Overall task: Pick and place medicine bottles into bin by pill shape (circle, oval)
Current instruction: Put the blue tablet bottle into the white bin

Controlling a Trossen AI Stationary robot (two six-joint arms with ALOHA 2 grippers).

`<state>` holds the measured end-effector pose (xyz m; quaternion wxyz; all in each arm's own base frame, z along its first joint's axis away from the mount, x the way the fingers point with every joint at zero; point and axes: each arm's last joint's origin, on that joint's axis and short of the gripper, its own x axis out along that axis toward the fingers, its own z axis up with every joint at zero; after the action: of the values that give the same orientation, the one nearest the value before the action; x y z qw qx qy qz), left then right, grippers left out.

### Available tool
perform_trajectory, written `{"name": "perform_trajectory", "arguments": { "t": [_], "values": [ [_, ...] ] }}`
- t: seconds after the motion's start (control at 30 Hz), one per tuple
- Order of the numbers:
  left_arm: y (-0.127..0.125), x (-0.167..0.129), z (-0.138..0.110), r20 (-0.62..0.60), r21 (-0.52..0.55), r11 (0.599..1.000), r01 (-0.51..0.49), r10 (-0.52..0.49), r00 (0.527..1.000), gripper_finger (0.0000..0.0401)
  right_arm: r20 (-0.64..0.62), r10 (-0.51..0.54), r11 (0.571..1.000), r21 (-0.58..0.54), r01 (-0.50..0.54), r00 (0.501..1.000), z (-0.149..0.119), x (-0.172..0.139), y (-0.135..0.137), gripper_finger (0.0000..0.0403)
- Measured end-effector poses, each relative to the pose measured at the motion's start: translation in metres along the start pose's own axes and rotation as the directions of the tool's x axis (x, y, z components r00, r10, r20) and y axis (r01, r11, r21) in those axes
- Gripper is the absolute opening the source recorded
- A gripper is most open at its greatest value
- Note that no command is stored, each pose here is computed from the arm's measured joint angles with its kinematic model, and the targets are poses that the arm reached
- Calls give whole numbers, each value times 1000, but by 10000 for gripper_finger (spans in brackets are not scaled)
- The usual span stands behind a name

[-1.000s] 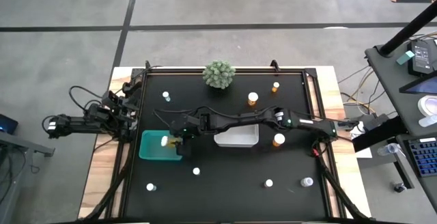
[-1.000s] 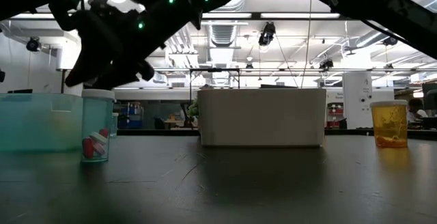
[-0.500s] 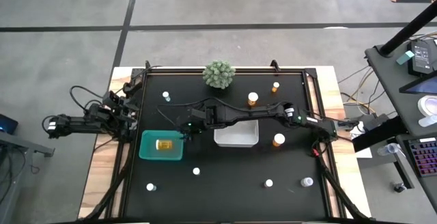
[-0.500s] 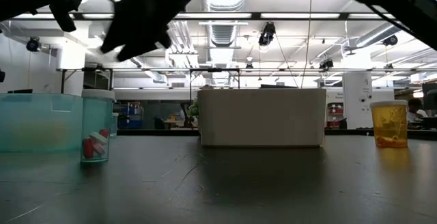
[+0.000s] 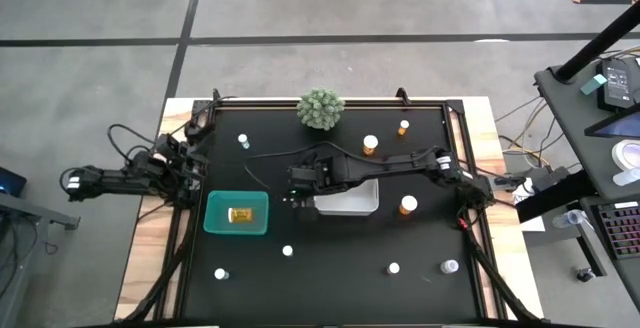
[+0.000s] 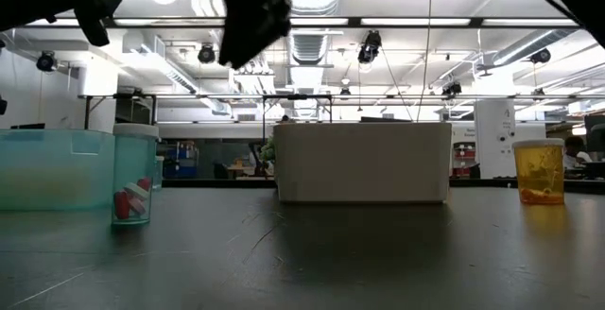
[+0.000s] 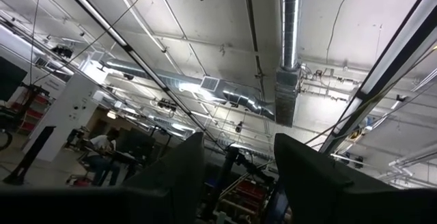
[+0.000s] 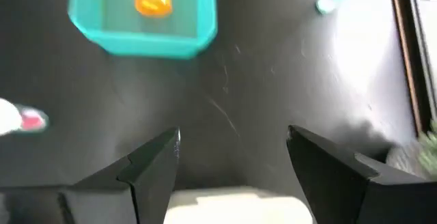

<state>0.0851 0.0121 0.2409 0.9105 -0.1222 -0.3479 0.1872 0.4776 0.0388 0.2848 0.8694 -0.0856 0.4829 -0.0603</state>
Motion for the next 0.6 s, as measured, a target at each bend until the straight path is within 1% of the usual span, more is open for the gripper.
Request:
{"name": "perform_trajectory", "arguments": {
  "t": [0.1, 0.17, 0.27, 0.4, 0.53, 0.6],
  "values": [
    [-1, 3, -1, -14, 6, 1000, -1, 1, 1000, 164, -24, -26, 1000, 16, 27, 999, -13, -3, -1, 260],
    [-2, 4, -3, -29, 14, 1000, -2, 2, 1000, 164, 1, -58, 998, 26, 58, 998, -22, -5, -2, 260],
    [-3, 7, -7, -59, 22, 1000, -5, 6, 998, 164, 91, -70, 997, 44, 66, 993, -35, -13, -5, 260],
    [-4, 11, -15, -112, -7, 1000, -17, 16, 994, 164, 215, -78, 997, 38, 71, 974, -58, -28, -9, 260],
    [-3, 14, -28, -189, -39, 998, -40, 32, 981, 164, 355, -92, 996, 14, 93, 930, -84, -46, -14, 260],
    [-2, 13, -38, -262, -74, 995, -70, 48, 964, 164, 414, -102, 994, -1, 113, 905, -100, -53, -17, 260]
  ]
}}
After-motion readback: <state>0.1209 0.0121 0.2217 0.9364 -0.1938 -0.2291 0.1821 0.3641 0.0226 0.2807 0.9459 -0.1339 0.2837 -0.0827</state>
